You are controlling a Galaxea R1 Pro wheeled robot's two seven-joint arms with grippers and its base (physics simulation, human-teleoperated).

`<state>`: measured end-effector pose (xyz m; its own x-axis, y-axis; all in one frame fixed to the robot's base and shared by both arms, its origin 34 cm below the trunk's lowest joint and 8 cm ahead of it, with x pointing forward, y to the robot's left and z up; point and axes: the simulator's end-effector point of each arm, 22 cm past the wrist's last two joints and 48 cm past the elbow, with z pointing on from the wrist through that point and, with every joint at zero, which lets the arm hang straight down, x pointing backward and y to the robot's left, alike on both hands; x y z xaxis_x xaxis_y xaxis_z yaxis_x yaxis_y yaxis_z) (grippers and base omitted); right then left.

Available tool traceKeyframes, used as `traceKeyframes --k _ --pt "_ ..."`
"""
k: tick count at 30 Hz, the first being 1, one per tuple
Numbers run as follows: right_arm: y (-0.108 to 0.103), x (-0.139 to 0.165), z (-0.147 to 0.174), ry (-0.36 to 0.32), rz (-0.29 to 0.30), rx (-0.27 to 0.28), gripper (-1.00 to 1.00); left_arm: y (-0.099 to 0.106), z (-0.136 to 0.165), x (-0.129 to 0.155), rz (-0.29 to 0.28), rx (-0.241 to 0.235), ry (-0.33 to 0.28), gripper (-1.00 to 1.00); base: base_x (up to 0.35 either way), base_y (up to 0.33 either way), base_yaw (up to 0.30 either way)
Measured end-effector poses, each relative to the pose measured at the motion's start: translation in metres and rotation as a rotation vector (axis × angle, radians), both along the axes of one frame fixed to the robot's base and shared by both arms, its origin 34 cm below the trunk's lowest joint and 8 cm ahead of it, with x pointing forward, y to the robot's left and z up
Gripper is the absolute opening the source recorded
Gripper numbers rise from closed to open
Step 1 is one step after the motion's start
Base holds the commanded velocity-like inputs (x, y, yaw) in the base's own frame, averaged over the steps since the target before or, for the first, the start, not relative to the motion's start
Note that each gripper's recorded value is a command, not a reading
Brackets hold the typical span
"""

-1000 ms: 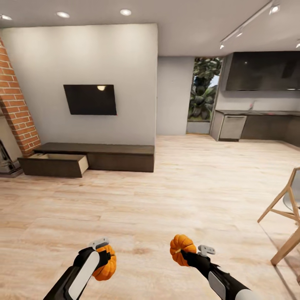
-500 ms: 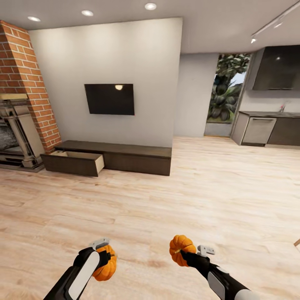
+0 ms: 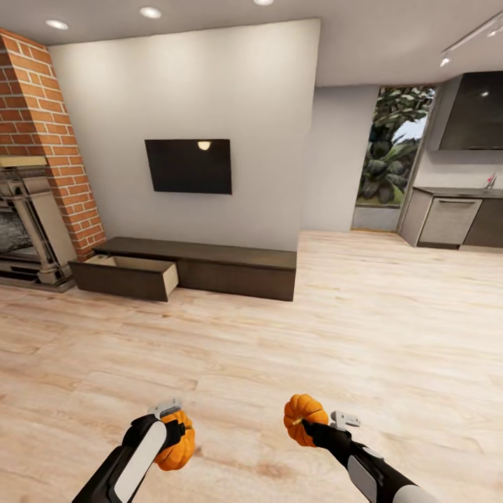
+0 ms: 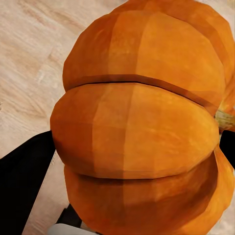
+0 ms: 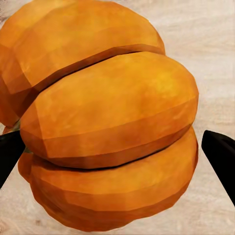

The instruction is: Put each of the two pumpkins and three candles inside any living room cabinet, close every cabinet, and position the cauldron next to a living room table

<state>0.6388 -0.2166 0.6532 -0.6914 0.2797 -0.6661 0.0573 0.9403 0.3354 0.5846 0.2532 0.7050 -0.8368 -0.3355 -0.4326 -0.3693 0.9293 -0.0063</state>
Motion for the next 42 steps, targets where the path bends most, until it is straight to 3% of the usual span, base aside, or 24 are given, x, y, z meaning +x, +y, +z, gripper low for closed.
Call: traceKeyframes --k 7,13,25,28,33,37,42 --pt "0.011 -0.004 -0.003 0.003 0.076 -0.060 -1.00 0.006 0.000 0.000 0.009 0.006 0.000 -1.00 0.265 0.232 0.129" --pt "0.014 -0.004 -0.004 0.005 0.081 -0.071 -1.00 0.018 0.001 0.001 0.041 0.002 -0.003 -1.00 0.245 0.258 0.030" --pt "0.013 -0.004 -0.005 0.007 0.077 -0.080 -1.00 0.036 0.003 0.002 0.051 0.023 -0.005 -1.00 0.253 0.213 0.001" --pt "0.000 -0.004 -0.008 0.024 0.037 -0.133 -1.00 0.037 0.005 0.006 0.052 0.024 -0.014 -1.00 0.309 0.030 0.000" --pt "-0.005 -0.021 -0.025 0.124 0.047 -0.285 -1.00 0.067 -0.005 0.005 0.072 0.078 0.031 -1.00 0.335 0.003 0.000" --pt "-0.014 -0.026 -0.028 0.151 0.018 -0.325 -1.00 0.073 -0.015 0.005 0.086 0.065 0.034 -1.00 0.340 0.000 0.000" --pt "-0.022 -0.027 -0.028 0.160 -0.013 -0.348 -1.00 0.092 -0.016 0.011 0.044 0.117 0.022 -1.00 0.340 0.000 0.000"
